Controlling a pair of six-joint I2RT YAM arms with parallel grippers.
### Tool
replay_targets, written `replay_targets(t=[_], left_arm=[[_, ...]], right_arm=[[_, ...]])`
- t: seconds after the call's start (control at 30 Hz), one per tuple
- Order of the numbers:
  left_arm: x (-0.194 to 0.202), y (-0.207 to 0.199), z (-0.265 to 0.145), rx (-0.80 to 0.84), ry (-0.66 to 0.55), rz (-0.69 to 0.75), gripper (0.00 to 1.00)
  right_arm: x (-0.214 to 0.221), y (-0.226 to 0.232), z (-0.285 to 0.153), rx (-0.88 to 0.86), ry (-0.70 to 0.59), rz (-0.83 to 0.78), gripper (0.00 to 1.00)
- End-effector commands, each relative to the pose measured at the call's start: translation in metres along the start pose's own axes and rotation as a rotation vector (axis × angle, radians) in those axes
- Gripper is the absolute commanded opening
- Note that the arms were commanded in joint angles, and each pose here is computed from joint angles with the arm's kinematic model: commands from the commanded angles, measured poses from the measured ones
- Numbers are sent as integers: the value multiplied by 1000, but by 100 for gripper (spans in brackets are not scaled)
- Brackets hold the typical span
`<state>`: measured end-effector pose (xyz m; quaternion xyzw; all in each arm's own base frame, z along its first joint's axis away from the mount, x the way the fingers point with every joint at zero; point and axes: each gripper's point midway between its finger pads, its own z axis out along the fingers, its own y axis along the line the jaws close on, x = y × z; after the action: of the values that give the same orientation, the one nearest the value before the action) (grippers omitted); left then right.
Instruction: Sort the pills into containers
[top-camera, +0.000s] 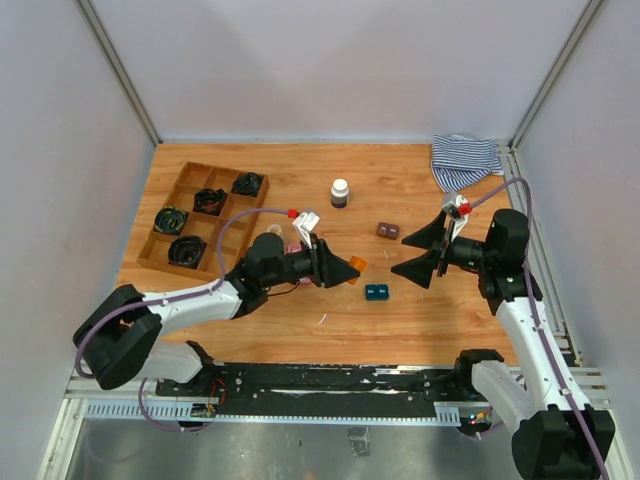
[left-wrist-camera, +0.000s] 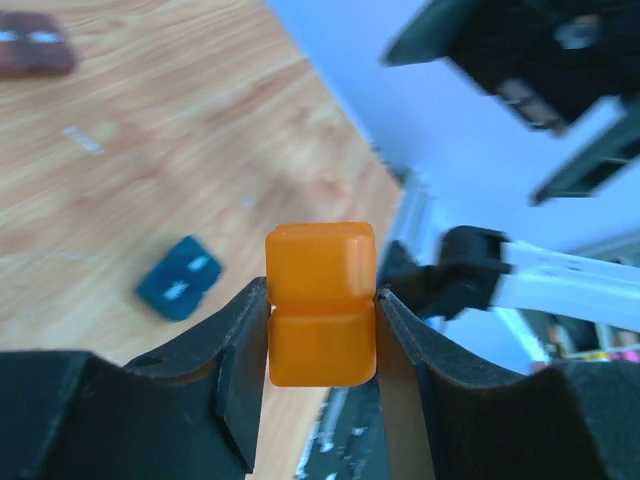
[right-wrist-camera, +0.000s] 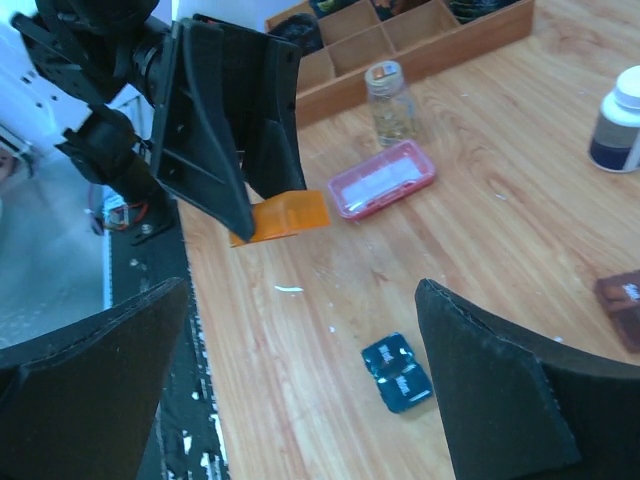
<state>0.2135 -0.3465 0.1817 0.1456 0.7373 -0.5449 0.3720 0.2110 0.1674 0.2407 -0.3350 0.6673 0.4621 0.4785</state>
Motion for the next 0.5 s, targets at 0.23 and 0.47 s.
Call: replay_targets(t=[0.23,0.47], left_arm=[[-31,-131,-59,667,-104,-77,12],[-25,-145,-73,822,-46,-185,10]], right_arm=[[-25,35,12,-150,-43,99,98],[-33,56,6,-230,-26,75,98]])
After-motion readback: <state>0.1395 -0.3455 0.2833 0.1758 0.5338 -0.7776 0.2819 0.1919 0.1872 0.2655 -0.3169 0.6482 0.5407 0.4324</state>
